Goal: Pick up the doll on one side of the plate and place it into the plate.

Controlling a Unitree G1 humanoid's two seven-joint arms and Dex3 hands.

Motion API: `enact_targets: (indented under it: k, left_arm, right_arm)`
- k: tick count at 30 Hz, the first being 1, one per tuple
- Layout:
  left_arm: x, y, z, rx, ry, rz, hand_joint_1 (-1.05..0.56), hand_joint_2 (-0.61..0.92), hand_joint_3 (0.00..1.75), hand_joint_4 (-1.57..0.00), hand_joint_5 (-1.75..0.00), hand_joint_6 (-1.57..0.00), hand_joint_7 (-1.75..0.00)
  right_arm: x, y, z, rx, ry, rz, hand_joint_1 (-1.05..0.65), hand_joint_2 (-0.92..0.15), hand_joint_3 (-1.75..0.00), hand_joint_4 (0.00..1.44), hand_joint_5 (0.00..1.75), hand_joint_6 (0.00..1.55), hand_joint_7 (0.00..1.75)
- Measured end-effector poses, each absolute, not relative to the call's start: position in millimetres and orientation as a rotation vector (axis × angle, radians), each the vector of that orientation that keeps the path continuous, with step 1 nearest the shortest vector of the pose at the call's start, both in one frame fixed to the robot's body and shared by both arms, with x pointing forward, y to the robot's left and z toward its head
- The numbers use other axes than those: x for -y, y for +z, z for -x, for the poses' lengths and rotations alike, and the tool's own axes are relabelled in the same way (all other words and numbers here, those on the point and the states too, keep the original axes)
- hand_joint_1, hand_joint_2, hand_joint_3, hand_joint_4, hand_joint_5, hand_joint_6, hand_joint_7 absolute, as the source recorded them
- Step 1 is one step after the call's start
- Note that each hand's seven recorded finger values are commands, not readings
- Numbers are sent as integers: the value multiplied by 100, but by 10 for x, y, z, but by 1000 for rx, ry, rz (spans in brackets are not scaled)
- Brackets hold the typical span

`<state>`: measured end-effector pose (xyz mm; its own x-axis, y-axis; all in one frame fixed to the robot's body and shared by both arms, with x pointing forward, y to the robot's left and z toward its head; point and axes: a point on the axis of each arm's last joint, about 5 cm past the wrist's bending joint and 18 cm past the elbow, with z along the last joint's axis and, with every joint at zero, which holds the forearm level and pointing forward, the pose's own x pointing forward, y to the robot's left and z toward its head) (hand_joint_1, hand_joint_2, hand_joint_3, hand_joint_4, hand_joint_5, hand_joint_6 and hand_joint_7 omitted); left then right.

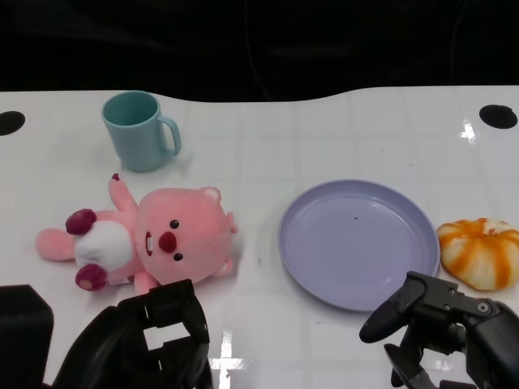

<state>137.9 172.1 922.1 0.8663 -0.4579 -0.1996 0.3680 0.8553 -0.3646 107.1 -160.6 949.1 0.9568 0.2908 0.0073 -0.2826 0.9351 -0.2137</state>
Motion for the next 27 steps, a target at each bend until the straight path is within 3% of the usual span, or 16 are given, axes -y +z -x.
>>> enact_targets:
  k: [19, 25, 26, 27]
  left_arm:
    - [-1725, 9223, -1379, -285, -438, 320, -24, 39, 131, -83, -172, -78, -153]
    - [-1727, 9236, -1385, -247, -423, 317, -20, 41, 129, -71, -155, -71, -120]
    - [-1729, 9239, -1386, -238, -416, 309, -22, 44, 121, -69, -151, -68, -114]
    - [-1734, 9245, -1389, -222, -409, 299, -26, 54, 99, -63, -145, -64, -105]
  right_arm:
    - [1605, 9481, -1052, 29, 295, 212, -12, -69, -86, 62, 164, 55, 133]
    - [1589, 9479, -1055, 29, 303, 208, -12, -67, -87, 62, 165, 55, 133]
    - [1585, 9478, -1056, 30, 306, 207, -12, -67, -87, 62, 165, 55, 132]
    - [1581, 9478, -1056, 31, 308, 206, -12, -67, -88, 62, 165, 55, 132]
